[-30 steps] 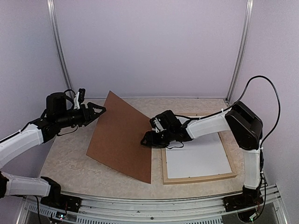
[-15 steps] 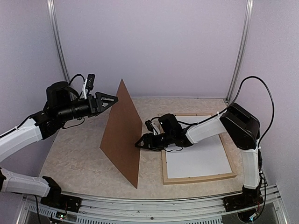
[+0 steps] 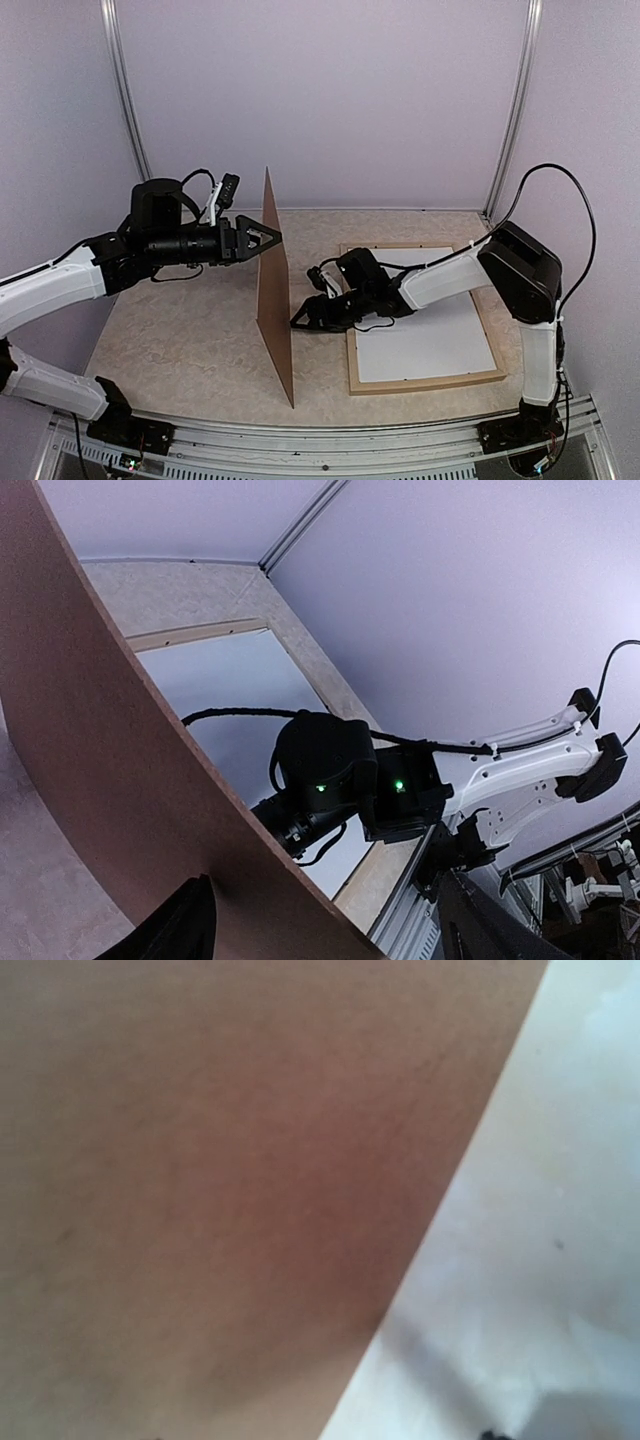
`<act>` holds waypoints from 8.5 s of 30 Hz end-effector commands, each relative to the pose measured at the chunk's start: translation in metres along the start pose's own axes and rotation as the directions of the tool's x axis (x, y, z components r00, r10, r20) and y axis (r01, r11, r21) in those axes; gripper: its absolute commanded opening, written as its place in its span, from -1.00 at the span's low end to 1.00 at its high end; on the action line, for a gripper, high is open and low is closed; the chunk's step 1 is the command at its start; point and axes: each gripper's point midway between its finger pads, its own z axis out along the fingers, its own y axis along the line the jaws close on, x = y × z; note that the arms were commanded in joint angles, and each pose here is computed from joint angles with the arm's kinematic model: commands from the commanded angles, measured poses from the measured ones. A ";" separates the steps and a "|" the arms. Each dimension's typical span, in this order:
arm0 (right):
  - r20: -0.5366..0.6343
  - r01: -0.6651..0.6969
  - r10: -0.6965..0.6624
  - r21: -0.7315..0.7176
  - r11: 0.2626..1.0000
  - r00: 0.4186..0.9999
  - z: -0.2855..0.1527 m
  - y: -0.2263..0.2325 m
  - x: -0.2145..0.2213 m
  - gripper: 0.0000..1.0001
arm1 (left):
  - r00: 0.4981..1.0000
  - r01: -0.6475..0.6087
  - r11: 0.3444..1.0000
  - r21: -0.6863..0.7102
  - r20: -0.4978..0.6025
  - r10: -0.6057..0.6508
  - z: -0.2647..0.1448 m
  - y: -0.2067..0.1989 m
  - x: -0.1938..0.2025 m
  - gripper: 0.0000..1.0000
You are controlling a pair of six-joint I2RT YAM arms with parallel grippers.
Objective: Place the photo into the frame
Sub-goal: Pick up the photo from the center of the board, then pass from the left arm to the right, then place the backboard next to the photo.
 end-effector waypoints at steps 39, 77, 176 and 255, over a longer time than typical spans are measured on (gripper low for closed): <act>0.236 0.178 -0.153 -0.088 0.980 0.960 -0.183 0.192 -0.062 0.50 | 1.000 -0.013 0.994 -0.110 0.019 0.015 0.052 -0.020 -0.022 0.59; 0.230 -0.084 0.017 0.286 0.954 0.973 -0.180 0.045 -0.045 -0.37 | 0.993 -0.030 0.942 -0.333 0.100 0.067 0.013 0.020 -0.025 0.64; 0.398 -0.354 0.363 -0.101 0.930 0.842 -0.368 -0.107 -0.018 -1.00 | 0.996 -0.054 0.894 -0.444 -0.083 0.019 0.060 0.096 0.039 0.98; 0.400 -0.434 0.321 0.235 0.869 0.859 -0.362 -0.161 0.007 -0.24 | 0.995 -0.055 0.890 -0.452 -0.102 0.010 0.063 0.101 0.047 0.98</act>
